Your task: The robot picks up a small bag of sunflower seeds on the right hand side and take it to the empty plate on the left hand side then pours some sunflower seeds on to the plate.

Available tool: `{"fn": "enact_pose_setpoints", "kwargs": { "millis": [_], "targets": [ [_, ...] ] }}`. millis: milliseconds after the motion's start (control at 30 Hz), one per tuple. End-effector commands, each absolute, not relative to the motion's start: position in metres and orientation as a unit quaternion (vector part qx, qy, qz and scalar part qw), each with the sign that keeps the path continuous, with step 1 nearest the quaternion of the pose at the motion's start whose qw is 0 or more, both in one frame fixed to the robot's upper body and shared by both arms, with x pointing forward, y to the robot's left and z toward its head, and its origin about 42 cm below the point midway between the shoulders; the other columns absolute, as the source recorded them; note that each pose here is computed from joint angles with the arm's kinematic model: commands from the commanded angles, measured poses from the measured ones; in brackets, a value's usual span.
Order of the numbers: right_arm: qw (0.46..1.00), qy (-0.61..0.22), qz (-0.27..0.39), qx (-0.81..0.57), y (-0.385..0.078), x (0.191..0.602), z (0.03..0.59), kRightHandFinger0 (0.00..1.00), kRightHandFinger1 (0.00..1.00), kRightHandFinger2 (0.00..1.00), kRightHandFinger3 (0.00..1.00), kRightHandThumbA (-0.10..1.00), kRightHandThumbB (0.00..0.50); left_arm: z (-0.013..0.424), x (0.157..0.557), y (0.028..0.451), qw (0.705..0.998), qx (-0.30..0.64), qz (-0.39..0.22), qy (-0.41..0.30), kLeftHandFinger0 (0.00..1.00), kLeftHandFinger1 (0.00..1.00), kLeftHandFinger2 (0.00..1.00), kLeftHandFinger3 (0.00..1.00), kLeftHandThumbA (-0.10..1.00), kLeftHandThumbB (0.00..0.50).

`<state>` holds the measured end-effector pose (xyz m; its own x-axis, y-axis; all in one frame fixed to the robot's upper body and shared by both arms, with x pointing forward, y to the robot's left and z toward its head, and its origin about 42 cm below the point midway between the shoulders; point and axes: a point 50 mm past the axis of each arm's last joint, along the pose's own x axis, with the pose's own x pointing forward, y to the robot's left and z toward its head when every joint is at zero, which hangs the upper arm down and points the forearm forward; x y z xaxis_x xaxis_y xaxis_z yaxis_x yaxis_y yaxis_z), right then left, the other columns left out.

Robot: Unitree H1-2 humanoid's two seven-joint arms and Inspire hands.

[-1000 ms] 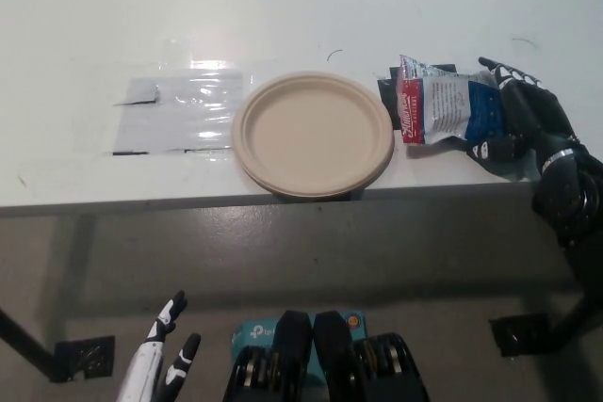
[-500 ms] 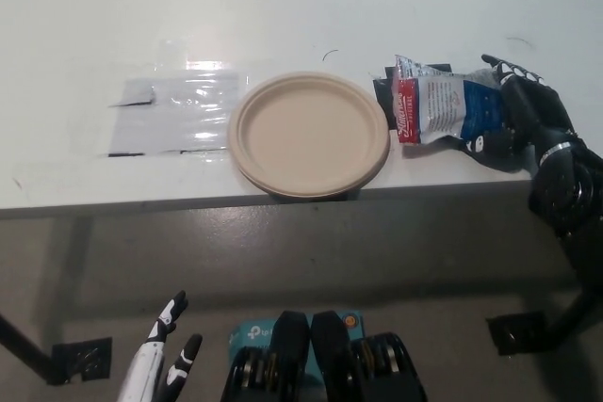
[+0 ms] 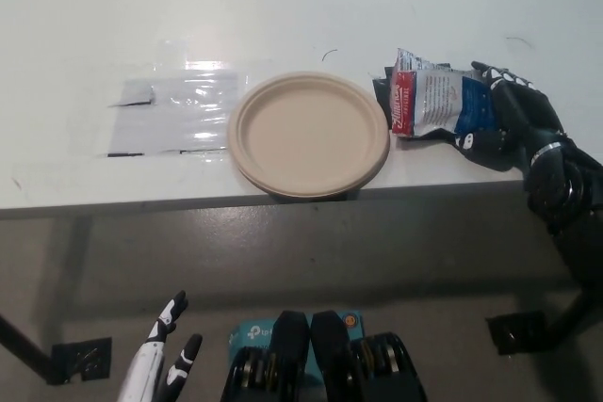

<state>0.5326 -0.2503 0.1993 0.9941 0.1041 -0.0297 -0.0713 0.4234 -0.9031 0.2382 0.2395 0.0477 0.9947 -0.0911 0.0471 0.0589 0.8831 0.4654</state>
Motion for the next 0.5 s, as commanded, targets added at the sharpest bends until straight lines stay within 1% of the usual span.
{"fn": "enact_pose_setpoints", "kwargs": {
  "millis": [0,167,200,400,433,467],
  "targets": [
    [0.838,-0.078,0.049,-0.538,-0.237,0.549,0.242,1.0,1.0,1.0,1.0,1.0,0.299,0.055,0.241,0.238,0.969,0.239,-0.036,-0.058,1.0,1.0,1.0,1.0,1.0,0.136],
    [0.835,-0.075,0.058,-0.543,-0.231,0.551,0.242,1.0,1.0,1.0,1.0,1.0,0.29,0.056,0.241,0.239,0.968,0.242,-0.037,-0.058,1.0,1.0,1.0,1.0,1.0,0.136],
    [0.834,-0.074,0.059,-0.543,-0.23,0.551,0.242,1.0,1.0,1.0,1.0,1.0,0.291,0.056,0.241,0.239,0.968,0.243,-0.037,-0.059,1.0,1.0,1.0,1.0,1.0,0.129],
    [0.839,-0.049,0.075,-0.537,-0.226,0.554,0.234,1.0,1.0,1.0,1.0,1.0,0.299,0.056,0.24,0.239,0.967,0.245,-0.035,-0.061,1.0,1.0,1.0,1.0,1.0,0.127],
    [0.844,-0.037,0.077,-0.529,-0.227,0.554,0.232,1.0,1.0,1.0,1.0,0.94,0.311,0.056,0.24,0.239,0.967,0.244,-0.035,-0.06,1.0,1.0,1.0,1.0,1.0,0.127],
    [0.847,-0.026,0.079,-0.525,-0.225,0.554,0.229,1.0,1.0,1.0,1.0,0.91,0.309,0.055,0.239,0.24,0.967,0.244,-0.035,-0.058,1.0,1.0,1.0,1.0,1.0,0.128]
  ]
}}
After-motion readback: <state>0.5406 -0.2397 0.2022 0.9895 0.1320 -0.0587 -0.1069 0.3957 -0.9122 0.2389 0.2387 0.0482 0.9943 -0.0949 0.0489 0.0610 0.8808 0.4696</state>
